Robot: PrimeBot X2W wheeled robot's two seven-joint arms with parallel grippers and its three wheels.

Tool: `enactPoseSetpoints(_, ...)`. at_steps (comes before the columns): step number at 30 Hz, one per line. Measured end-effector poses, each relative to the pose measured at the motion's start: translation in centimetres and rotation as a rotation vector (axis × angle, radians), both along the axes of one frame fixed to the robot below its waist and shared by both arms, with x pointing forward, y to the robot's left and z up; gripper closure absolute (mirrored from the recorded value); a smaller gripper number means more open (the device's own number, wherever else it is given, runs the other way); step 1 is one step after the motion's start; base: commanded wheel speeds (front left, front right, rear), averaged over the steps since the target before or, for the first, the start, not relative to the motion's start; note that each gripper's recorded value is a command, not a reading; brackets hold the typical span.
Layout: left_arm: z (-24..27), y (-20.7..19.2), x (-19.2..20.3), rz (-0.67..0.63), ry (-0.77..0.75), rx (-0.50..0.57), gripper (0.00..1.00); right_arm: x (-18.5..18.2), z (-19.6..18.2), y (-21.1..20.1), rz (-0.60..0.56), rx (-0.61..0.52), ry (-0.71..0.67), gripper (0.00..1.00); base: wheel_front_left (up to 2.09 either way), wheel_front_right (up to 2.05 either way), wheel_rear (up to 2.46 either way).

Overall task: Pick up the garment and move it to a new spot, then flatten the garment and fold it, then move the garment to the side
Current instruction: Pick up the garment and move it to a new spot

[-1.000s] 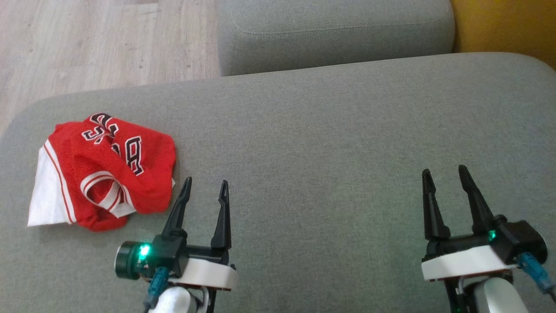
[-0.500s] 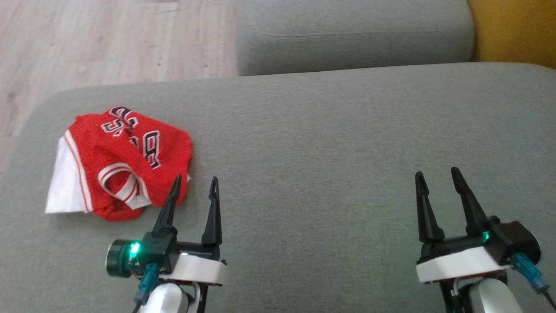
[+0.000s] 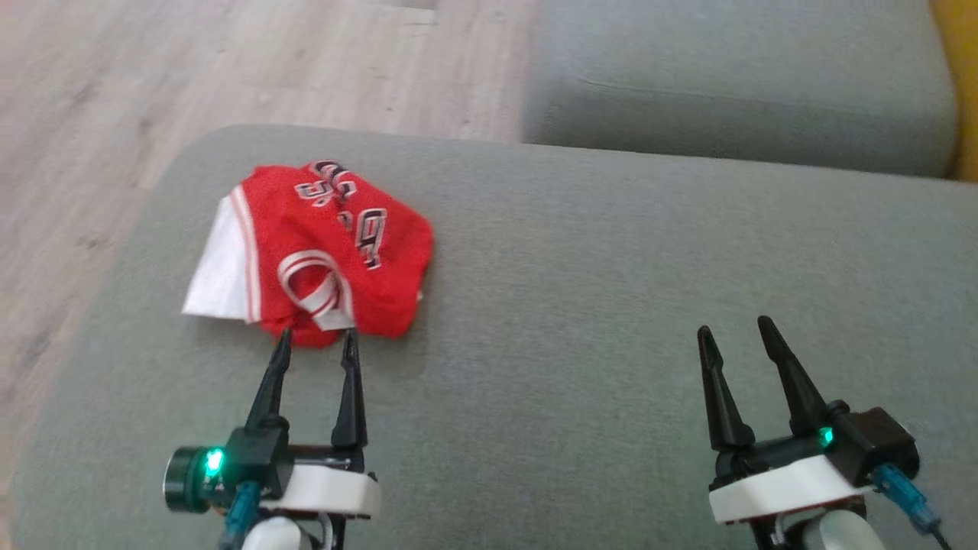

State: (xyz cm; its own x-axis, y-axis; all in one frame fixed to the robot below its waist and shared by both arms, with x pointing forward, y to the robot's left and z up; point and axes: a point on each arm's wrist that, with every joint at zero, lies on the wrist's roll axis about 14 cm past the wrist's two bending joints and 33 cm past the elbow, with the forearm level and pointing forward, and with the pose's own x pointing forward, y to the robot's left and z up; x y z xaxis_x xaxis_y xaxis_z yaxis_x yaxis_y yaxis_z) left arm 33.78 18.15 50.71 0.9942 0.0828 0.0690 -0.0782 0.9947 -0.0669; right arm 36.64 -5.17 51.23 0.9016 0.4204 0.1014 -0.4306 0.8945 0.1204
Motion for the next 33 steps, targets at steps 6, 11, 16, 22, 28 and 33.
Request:
enactPoseSetpoints(6, -0.7, 2.6, -2.5, 0.092, 0.014, -0.003, 0.0, -0.5, 0.2, 3.4, 0.107, 0.003, -0.003, 0.0, 0.0, 0.0, 0.0)
enactPoseSetpoints(11, -0.4, 4.4, -3.9, 0.154, 0.004, 0.0, 0.0, -1.7, -0.2, 6.1, 0.198, 0.005, 0.016, 0.0, 0.0, 0.0, 0.0)
enactPoseSetpoints(16, -0.7, 5.4, -5.1, 0.193, 0.007, -0.007, 0.0, -2.6, -0.3, 8.1, 0.266, 0.001, 0.018, 0.0, 0.0, 0.0, 0.0)
enactPoseSetpoints(22, -1.0, 5.7, -5.4, 0.203, 0.017, -0.01, 0.0, -2.9, -0.6, 8.6, 0.285, -0.002, 0.027, 0.0, 0.0, 0.0, 0.0)
enactPoseSetpoints(28, -2.5, 4.5, -3.4, 0.099, 0.083, 0.037, 0.0, -2.3, -1.8, 8.2, 0.271, -0.002, 0.061, 0.0, 0.0, 0.0, 0.0)
enactPoseSetpoints(33, -1.3, 4.7, 2.7, -0.004, 0.14, 0.11, 0.0, -0.6, -2.5, 7.6, 0.243, -0.01, 0.067, 0.0, 0.0, 0.0, 0.0)
